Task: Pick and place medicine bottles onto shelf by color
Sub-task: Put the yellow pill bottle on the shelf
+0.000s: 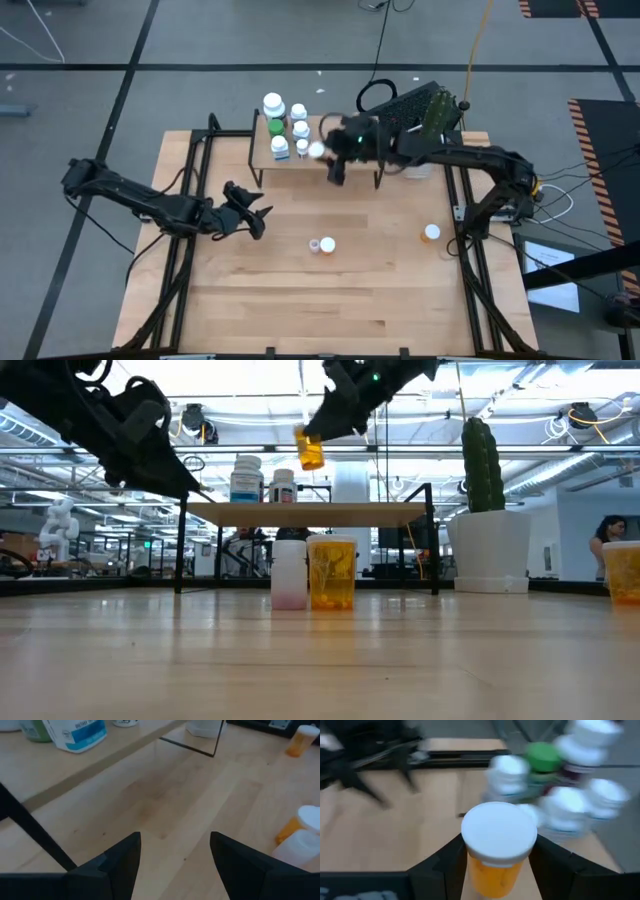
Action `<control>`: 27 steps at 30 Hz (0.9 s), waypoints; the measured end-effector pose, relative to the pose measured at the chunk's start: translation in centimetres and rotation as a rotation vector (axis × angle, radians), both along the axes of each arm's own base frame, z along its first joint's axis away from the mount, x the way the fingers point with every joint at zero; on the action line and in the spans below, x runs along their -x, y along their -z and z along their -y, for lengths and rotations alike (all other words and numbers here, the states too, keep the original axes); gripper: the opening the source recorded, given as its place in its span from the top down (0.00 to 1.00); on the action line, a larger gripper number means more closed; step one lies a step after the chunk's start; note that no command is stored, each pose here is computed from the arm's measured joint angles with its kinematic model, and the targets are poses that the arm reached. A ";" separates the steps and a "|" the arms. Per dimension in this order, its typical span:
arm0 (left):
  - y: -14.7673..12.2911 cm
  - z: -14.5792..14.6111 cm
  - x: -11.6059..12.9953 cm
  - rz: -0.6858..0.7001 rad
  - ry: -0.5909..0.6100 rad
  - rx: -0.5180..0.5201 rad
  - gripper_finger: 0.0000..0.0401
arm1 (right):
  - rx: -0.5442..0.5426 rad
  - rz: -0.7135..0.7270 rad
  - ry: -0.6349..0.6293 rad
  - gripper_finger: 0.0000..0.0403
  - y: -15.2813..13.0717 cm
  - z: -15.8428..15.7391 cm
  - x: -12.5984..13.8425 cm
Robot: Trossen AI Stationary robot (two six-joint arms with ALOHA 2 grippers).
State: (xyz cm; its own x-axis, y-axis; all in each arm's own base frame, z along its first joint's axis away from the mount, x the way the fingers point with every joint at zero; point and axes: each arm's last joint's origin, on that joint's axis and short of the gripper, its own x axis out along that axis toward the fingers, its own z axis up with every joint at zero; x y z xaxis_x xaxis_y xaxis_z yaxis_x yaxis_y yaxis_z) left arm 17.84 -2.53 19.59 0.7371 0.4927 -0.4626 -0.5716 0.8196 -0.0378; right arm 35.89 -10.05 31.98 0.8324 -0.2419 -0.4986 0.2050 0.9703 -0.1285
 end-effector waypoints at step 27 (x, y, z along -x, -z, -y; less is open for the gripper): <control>0.8 0.4 -1.5 0.000 0.027 -0.019 0.40 | -0.088 0.137 0.232 0.55 3.8 13.9 1.9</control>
State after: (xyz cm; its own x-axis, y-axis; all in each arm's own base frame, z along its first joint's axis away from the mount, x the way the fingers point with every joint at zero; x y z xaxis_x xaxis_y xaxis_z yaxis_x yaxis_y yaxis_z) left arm 19.34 -2.93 18.79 0.7504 0.4810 -0.4535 -0.5489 0.8356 -0.0221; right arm 33.95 -23.93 28.14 0.8209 -0.3947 -0.4126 0.4327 0.9016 -0.0016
